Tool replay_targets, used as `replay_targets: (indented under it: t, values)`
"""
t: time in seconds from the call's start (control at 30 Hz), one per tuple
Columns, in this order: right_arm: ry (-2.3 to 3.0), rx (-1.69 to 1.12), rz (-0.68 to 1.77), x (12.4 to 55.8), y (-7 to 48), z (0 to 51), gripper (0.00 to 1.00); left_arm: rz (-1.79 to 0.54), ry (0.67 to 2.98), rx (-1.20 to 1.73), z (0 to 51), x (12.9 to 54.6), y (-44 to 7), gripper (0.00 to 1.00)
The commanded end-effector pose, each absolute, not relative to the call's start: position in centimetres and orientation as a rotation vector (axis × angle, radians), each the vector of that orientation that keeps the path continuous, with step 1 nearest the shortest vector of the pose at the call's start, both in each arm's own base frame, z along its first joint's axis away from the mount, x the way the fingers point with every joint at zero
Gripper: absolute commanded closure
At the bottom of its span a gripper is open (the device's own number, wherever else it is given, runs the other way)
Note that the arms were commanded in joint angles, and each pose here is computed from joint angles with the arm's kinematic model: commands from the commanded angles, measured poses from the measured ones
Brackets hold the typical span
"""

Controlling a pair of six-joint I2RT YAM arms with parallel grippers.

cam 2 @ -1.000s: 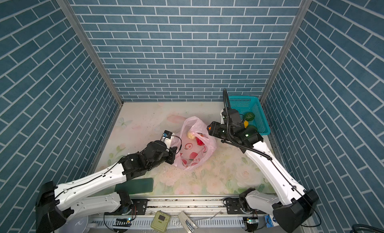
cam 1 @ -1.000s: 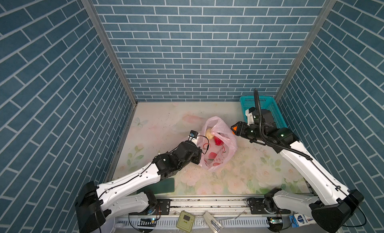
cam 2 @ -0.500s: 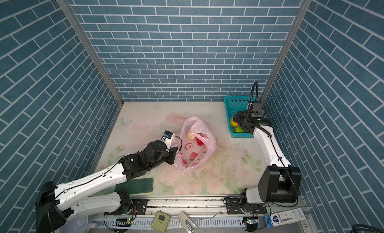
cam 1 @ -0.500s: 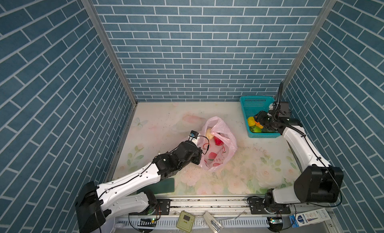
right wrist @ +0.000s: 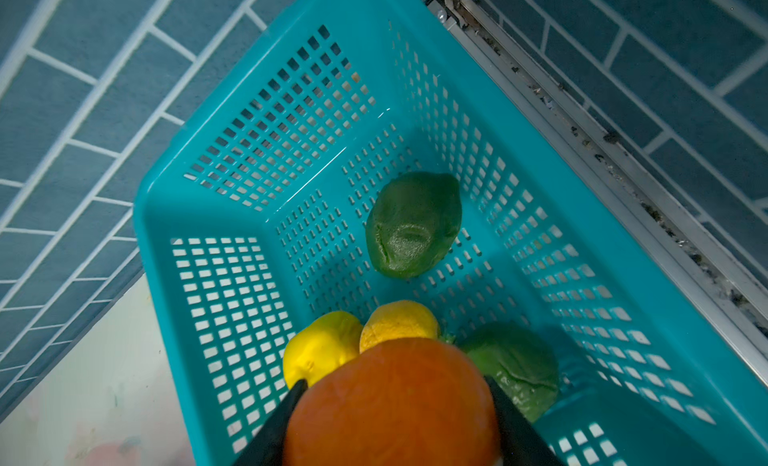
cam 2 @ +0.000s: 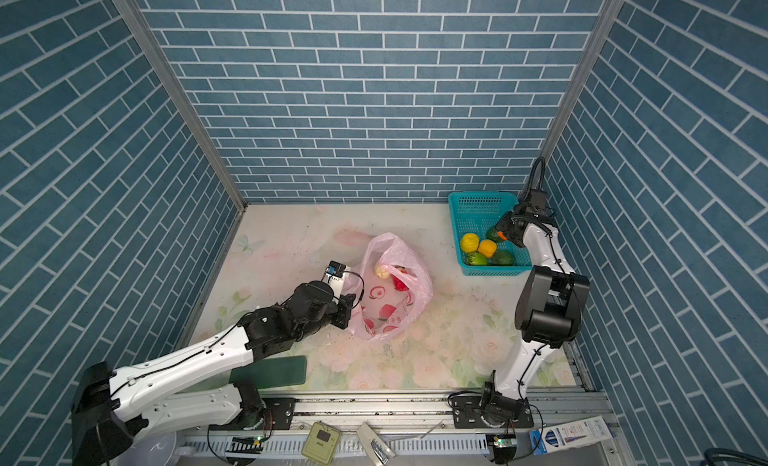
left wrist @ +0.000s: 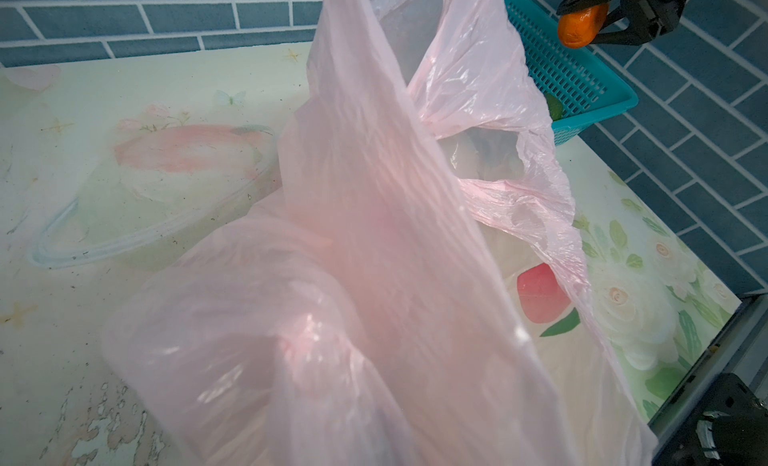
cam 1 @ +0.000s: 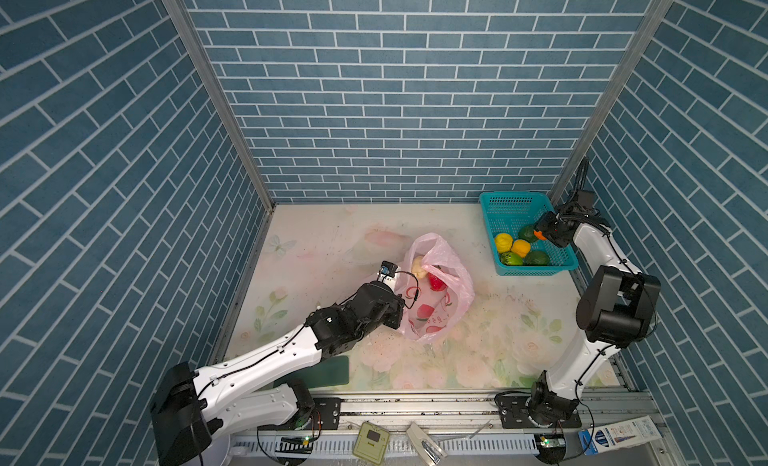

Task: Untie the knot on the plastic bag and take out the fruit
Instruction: 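Open the right gripper to drop the orange into the basket, then move the right gripper back into the bag above the remaining fruit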

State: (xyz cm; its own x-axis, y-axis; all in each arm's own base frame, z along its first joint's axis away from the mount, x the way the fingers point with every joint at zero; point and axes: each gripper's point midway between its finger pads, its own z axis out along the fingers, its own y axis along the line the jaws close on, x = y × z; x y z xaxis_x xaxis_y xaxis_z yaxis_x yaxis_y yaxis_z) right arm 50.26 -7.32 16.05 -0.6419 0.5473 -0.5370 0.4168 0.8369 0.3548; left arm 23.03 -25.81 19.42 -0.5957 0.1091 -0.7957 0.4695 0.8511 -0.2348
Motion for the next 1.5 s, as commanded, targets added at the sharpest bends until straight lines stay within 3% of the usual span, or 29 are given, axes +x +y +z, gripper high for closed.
replay_targets:
  t: [0.0, 0.1, 0.27, 0.63, 1.2, 1.47]
  values:
    - [2.373, 0.669, 0.167, 51.0, -8.6, 16.1, 0.41, -0.545, 2.154, 0.394, 20.1, 23.4, -25.7, 1.0]
    - [2.384, 0.686, 0.111, 51.1, -9.3, 15.6, 0.27, -0.544, 2.158, 0.396, 20.0, 23.4, -25.7, 1.0]
    - [2.376, 0.685, 0.093, 51.0, -9.6, 16.0, 0.19, -0.558, 2.157, 0.413, 20.0, 23.2, -26.0, 1.0]
    - [2.352, 0.605, 0.202, 48.9, -6.1, 19.4, 0.18, -0.569, 2.151, 0.425, 20.1, 23.2, -26.2, 1.0]
    - [2.412, 0.217, 0.594, 32.6, 13.1, 24.2, 0.19, -0.611, 2.134, 0.459, 20.2, 23.0, -27.0, 1.0]
    - [2.432, -0.078, 0.703, 27.1, 21.3, 25.9, 0.19, -0.631, 2.156, 0.487, 19.6, 22.4, -27.2, 1.0]
